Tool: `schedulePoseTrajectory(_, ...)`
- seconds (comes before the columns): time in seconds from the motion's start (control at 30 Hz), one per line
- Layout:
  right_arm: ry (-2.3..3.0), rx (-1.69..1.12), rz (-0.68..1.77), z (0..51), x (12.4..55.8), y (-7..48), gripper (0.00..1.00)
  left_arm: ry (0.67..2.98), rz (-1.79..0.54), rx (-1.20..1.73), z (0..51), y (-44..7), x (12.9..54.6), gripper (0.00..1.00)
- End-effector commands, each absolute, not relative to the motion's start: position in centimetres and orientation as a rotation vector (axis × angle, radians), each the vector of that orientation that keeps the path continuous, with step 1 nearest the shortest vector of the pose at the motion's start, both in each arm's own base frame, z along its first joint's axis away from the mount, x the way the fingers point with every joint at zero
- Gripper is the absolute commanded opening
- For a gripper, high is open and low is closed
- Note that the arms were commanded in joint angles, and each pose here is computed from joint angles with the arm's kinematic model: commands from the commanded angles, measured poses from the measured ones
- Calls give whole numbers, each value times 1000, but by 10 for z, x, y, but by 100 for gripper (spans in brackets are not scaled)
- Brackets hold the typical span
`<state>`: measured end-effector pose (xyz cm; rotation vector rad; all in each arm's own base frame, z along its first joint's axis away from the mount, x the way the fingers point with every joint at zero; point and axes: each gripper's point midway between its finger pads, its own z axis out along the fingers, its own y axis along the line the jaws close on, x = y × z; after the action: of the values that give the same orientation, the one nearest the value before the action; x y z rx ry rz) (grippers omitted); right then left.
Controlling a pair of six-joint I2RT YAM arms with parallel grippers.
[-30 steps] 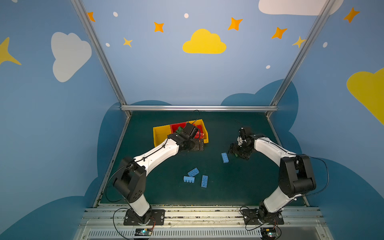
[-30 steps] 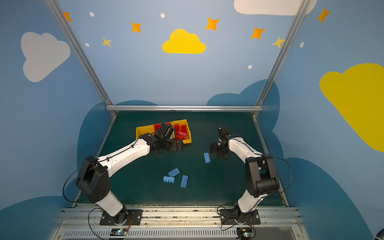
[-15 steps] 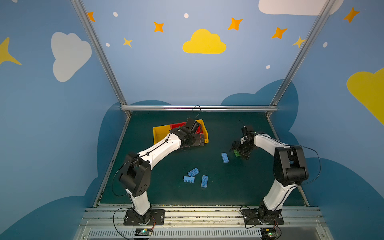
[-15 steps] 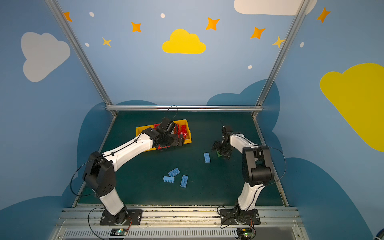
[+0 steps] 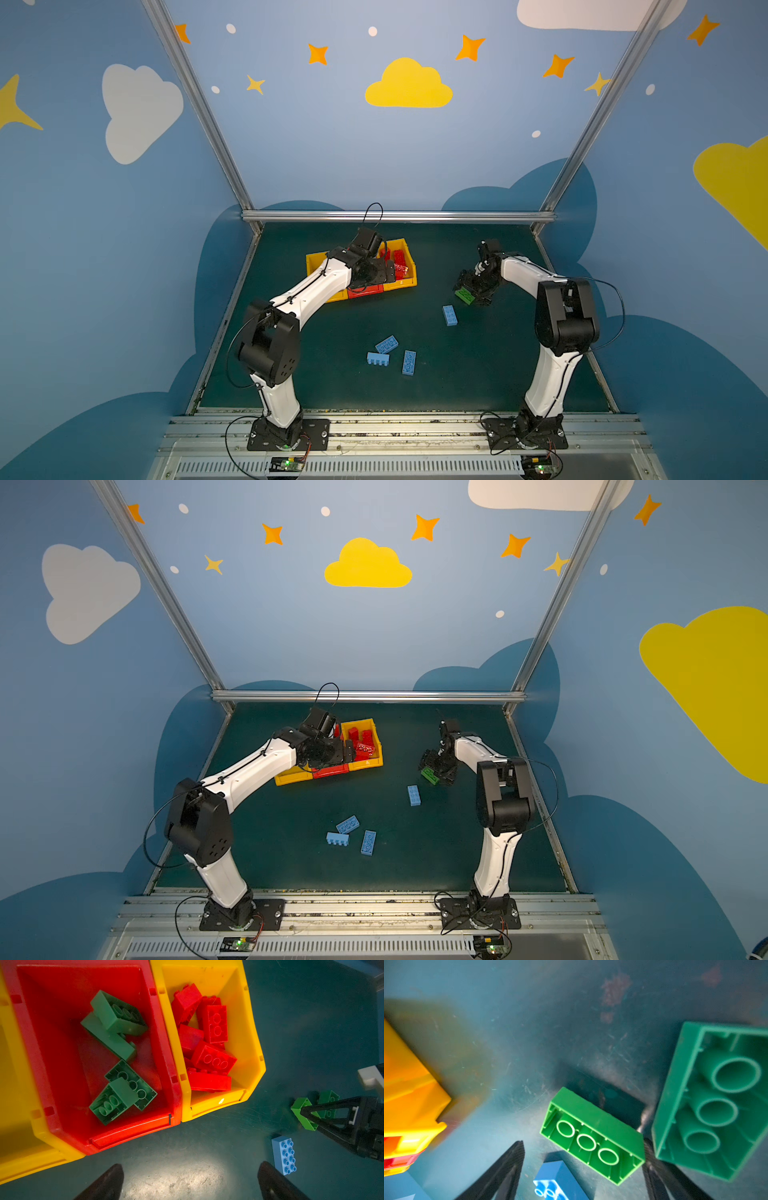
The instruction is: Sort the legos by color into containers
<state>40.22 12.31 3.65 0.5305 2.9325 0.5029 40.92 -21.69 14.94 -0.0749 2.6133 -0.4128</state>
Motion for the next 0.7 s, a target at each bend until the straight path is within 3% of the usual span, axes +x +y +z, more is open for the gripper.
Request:
schedulePoseTrajectory(0.0, 2964, 513, 466, 32, 404, 125, 85, 2630, -425, -56, 148, -219, 409, 100)
schedulePoseTrajectory(0.37, 3064, 386, 98, 16, 397, 124, 82, 2634, -399, -107, 143, -201, 394, 100)
schedulePoseTrajectory(0.67, 3082, 349, 19, 10, 395, 123, 63, 2614, -384, -139, 146, -188, 383, 100)
